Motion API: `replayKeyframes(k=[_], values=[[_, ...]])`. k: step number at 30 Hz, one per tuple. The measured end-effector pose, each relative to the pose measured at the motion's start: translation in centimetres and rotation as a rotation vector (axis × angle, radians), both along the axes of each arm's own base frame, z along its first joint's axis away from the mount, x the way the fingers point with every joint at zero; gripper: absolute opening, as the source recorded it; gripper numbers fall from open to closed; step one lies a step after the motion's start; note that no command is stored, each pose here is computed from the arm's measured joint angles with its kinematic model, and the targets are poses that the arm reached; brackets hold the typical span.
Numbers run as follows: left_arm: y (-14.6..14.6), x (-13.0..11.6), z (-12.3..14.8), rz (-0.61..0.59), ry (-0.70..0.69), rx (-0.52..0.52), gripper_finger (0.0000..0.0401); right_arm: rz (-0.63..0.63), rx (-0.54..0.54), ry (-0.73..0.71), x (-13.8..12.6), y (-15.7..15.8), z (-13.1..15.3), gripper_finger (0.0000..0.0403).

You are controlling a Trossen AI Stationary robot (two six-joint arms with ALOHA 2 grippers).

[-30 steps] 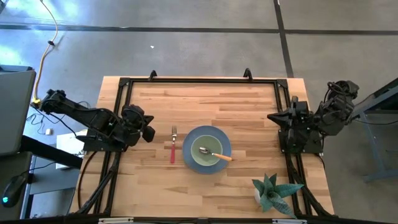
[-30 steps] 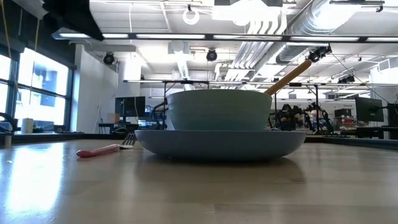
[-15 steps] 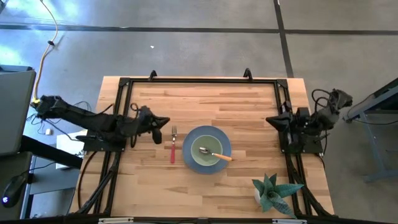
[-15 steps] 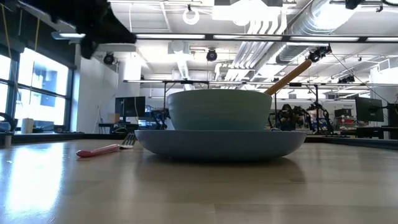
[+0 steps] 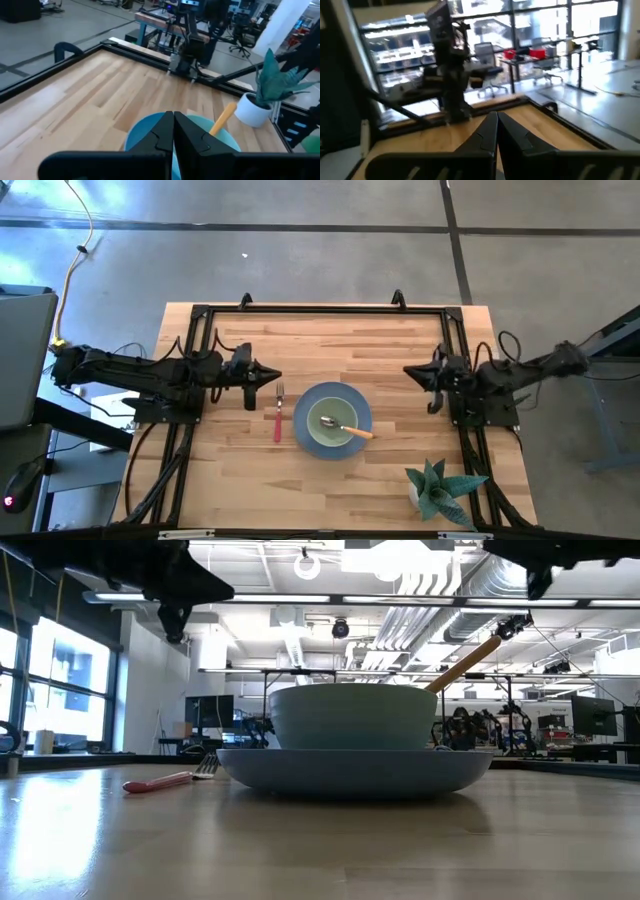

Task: Set table place
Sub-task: Return to Home Position

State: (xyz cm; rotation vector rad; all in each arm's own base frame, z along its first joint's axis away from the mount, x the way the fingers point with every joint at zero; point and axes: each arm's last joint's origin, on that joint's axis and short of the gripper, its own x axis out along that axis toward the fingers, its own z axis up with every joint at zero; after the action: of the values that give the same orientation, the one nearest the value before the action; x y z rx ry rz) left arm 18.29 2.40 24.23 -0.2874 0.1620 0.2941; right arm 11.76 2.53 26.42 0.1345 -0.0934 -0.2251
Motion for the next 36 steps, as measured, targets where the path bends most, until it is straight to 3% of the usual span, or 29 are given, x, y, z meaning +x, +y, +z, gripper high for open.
replayKeyframes(k=[7, 11, 16, 19, 27, 31, 36], values=[[-0.1, 0.0, -0.1, -0.023, 0.01, -0.002, 0.0, 0.097, 0.036, 0.069, 3.6, -2.0, -1.3, 0.0], [-0.1, 0.0, -0.2, -0.036, 0.024, -0.006, 0.0, 0.116, 0.07, 0.109, 4.2, -2.9, -1.9, 0.0], [-0.2, 0.0, -0.2, -0.057, 0.023, -0.011, 0.0, 0.114, 0.051, 0.105, 2.6, -2.9, -1.4, 0.0], [-0.2, 0.0, -0.2, -0.056, 0.024, -0.01, 0.0, 0.082, 0.019, 0.032, 0.9, -3.0, -0.9, 0.0], [-0.2, 0.0, -0.3, -0.072, 0.033, 0.068, 0.0, 0.083, 0.038, -0.131, -1.5, -3.0, -5.1, 0.0], [-0.2, -0.5, -2.3, -0.079, -0.004, 0.063, 0.0, 0.079, 0.04, -0.204, -2.1, -3.0, -5.8, 0.0], [-0.5, -2.4, -5.8, -0.078, -0.157, 0.033, 0.0, 0.07, 0.001, -0.261, -2.9, -3.0, -5.4, 0.0]])
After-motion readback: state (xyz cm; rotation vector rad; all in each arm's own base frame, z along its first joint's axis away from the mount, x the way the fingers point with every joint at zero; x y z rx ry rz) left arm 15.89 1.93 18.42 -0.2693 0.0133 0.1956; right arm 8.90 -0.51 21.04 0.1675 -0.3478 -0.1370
